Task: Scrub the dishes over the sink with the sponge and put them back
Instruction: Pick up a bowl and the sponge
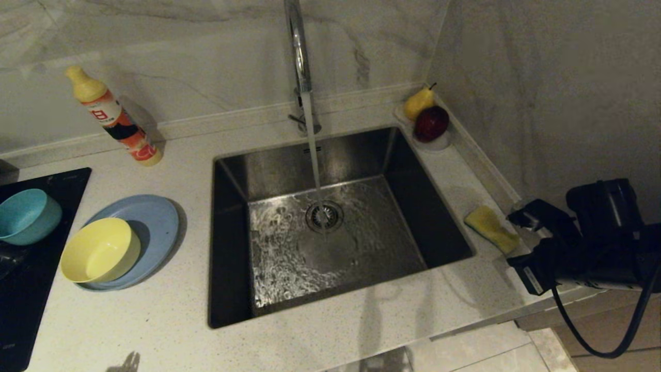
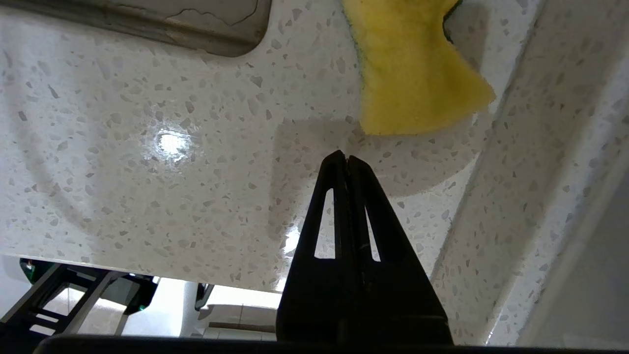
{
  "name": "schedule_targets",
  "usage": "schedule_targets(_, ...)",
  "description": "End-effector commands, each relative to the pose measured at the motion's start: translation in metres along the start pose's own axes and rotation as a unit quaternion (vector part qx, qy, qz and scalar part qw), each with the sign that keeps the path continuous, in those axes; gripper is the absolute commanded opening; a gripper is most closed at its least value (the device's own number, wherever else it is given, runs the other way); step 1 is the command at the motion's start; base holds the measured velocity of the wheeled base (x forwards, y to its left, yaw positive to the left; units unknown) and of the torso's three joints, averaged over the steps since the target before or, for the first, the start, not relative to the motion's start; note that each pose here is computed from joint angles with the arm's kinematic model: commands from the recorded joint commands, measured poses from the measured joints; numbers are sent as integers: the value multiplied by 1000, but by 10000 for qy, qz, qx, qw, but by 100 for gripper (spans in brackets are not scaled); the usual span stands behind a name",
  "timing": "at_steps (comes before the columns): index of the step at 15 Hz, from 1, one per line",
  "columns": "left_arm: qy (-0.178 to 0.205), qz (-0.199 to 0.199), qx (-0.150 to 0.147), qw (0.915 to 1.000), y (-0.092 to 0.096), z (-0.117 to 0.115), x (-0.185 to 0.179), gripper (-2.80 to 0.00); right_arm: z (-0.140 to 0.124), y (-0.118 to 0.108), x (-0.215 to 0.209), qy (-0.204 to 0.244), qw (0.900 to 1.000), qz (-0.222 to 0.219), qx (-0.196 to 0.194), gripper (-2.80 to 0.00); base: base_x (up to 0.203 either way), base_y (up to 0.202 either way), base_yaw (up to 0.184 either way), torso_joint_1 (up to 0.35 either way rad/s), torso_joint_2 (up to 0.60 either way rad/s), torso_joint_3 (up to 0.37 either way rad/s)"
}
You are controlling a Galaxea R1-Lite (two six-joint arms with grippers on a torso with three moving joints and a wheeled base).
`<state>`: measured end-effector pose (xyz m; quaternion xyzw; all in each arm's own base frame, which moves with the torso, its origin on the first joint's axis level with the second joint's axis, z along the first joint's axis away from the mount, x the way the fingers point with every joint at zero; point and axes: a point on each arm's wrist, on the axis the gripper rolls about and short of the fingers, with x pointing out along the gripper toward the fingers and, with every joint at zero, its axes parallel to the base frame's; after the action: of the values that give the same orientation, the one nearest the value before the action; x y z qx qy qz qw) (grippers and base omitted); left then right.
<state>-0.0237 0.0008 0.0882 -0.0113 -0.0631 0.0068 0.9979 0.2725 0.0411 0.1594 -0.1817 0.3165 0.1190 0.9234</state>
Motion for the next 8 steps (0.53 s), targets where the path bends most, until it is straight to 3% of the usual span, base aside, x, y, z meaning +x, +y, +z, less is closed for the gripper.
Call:
schedule_targets(1, 202, 6, 1, 9998, 0, -11, 2, -280, 1, 0, -3, -55, 10000, -5, -11, -280, 0, 0, 0, 0, 0, 0)
schedule_targets(5, 202, 6, 1, 9998, 0, -11, 2, -280, 9, -1, -17, -314, 9992, -53, -242, -280, 0, 0, 0, 0, 0, 0)
schedule_targets(6, 202, 6, 1, 9998, 0, -11, 2, -280, 8, -2, -17, -302, 9985, -83, -444, 0, 0, 0, 0, 0, 0, 0)
schedule_targets(8, 202, 6, 1, 9998, 0, -11, 2, -280, 9, -3, -17, -331, 9983, -111, -469, 0, 0, 0, 0, 0, 0, 0)
